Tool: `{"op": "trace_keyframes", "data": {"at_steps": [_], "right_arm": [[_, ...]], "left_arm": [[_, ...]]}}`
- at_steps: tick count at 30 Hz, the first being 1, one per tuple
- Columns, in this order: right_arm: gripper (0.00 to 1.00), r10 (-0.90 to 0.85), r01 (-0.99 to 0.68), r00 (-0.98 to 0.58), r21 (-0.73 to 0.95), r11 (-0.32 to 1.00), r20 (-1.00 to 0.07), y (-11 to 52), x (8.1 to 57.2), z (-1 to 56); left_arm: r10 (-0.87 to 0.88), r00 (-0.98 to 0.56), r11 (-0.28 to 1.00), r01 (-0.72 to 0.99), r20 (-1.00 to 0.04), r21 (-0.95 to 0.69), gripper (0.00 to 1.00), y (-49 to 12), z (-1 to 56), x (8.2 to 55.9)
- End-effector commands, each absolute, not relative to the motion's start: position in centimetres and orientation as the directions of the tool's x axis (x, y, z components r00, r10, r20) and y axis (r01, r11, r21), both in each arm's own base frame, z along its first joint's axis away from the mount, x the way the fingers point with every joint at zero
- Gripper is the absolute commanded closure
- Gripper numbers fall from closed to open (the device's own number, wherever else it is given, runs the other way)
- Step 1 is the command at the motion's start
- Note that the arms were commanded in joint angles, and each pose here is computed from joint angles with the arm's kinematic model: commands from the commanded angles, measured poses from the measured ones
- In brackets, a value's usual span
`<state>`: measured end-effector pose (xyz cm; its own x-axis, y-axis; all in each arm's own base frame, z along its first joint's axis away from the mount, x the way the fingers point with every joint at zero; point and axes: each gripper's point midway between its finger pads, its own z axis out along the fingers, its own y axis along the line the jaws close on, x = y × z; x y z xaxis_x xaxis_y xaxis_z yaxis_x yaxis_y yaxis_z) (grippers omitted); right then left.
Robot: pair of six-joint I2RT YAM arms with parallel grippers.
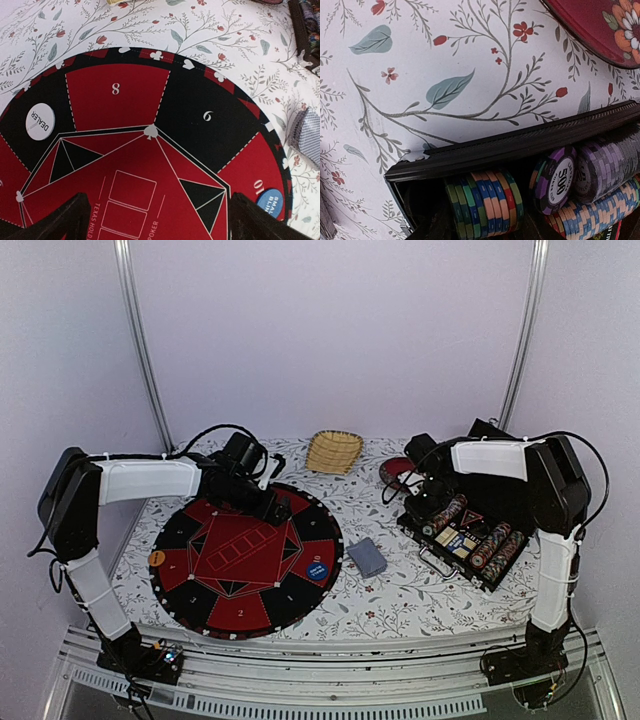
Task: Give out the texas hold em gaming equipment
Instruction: Pick up the pile of poker chips from the center of the board, then pass from the right arm to the left
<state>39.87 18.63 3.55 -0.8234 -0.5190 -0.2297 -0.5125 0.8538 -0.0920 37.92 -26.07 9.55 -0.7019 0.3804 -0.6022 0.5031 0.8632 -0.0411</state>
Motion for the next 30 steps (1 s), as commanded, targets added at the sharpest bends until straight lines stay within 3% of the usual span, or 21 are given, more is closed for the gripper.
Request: {"op": "trace_keyframes", "data": {"at_steps": [1,3,10,11,16,21,26,30], "right_arm": [[0.54,-0.522,-0.521,-0.822,-0.071,0.851,-0.228,19.1,40.0,2.7],[0.59,-0.524,-0.525,-0.82,-0.065,0.849,-0.23,19.3,40.1,2.5],[0.94,-0.517,-0.524,-0.814,-0.047,0.85,-0.266,19.9,40.6,3.6],[0.96,-0.514,-0.52,-0.814,-0.056,0.853,-0.271,19.8,40.7,4.1],[0.97,-0.479,-0.47,-0.814,-0.111,0.875,-0.33,18.8,41.4,8.0],[0.98,-0.389,-0.414,-0.792,-0.055,0.909,-0.471,19.0,42.0,15.2],[0.97,-0.263,-0.469,-0.774,0.242,0.849,-0.576,23.5,40.8,21.5],[0.98,-0.198,-0.542,-0.802,0.545,0.64,-0.564,28.9,37.8,24.0]], "left_arm": [[0.384,-0.709,0.868,0.496,-0.591,-0.032,0.02,-25.5,9.2,38.1],[0.384,-0.709,0.867,0.497,-0.592,-0.034,0.02,-25.6,9.2,38.1],[0.385,-0.707,0.867,0.498,-0.593,-0.032,0.02,-25.5,9.3,38.0],[0.383,-0.706,0.866,0.499,-0.596,-0.035,0.02,-25.5,9.5,38.0],[0.365,-0.669,0.854,0.517,-0.647,-0.052,0.02,-26.0,11.5,38.1],[0.336,-0.587,0.837,0.544,-0.736,-0.052,0.02,-26.5,15.0,37.9],[0.382,-0.412,0.776,0.629,-0.827,0.045,0.02,-28.4,19.5,36.5],[0.467,-0.132,0.616,0.758,-0.874,0.215,0.02,-32.8,23.4,32.5]]}}
